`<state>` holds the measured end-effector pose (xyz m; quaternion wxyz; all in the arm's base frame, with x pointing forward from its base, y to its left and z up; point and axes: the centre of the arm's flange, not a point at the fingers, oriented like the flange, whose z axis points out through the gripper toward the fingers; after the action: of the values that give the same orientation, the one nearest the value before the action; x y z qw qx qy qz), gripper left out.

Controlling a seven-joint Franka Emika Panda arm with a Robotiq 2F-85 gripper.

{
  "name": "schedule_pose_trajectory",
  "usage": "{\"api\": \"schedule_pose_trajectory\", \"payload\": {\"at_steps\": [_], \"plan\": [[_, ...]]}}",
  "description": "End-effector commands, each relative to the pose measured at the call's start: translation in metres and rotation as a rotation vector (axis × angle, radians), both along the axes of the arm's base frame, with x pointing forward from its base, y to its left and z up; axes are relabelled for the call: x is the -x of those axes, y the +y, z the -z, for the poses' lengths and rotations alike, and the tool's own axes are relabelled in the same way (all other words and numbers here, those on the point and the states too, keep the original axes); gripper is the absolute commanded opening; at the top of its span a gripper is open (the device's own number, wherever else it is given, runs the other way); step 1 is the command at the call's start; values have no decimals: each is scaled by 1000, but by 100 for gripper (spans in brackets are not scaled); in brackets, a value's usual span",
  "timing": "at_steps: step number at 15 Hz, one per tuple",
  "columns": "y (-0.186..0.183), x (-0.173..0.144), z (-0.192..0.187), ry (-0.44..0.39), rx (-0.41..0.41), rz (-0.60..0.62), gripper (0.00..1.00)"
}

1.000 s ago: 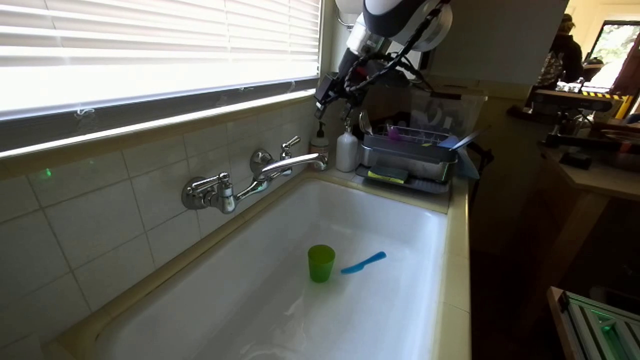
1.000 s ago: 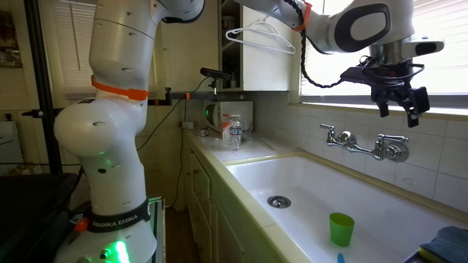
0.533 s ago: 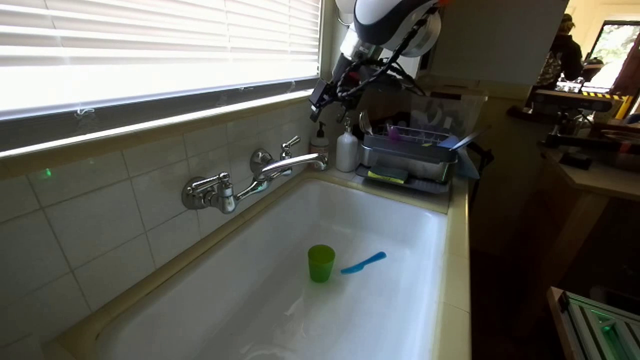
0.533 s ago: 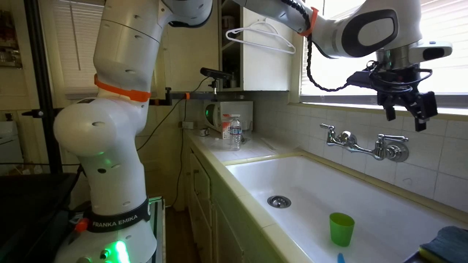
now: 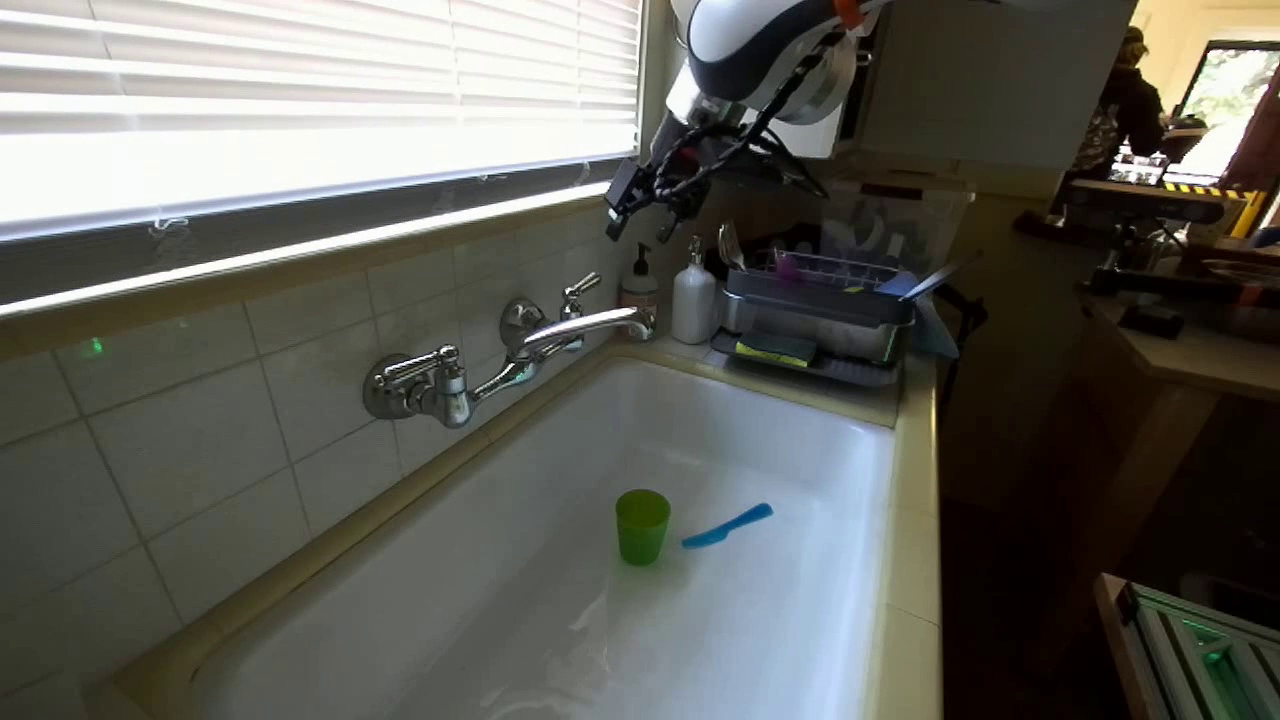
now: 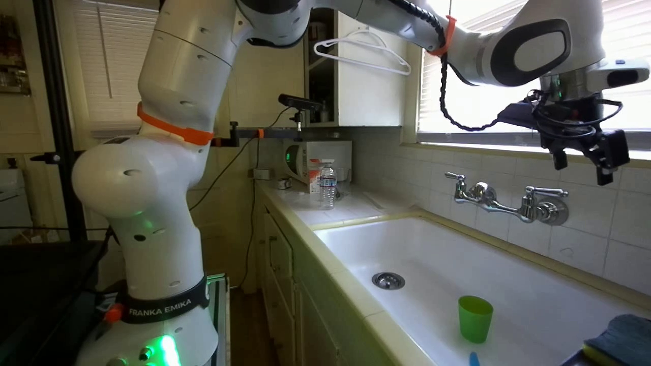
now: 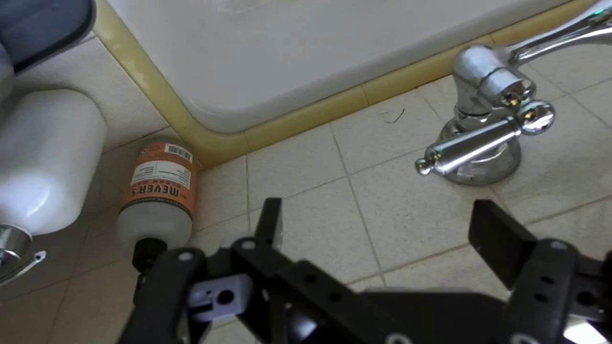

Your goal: Open then close the water to the kitchen faucet

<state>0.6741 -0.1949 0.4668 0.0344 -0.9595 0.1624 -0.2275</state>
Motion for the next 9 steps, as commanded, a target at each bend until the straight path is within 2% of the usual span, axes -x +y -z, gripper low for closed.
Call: {"api": "schedule_pose_trajectory", "payload": {"at_steps": [1, 9], "plan": [[-5, -31, 13, 11, 5, -56, 100], [12, -63, 38, 12, 38, -177, 100]]}}
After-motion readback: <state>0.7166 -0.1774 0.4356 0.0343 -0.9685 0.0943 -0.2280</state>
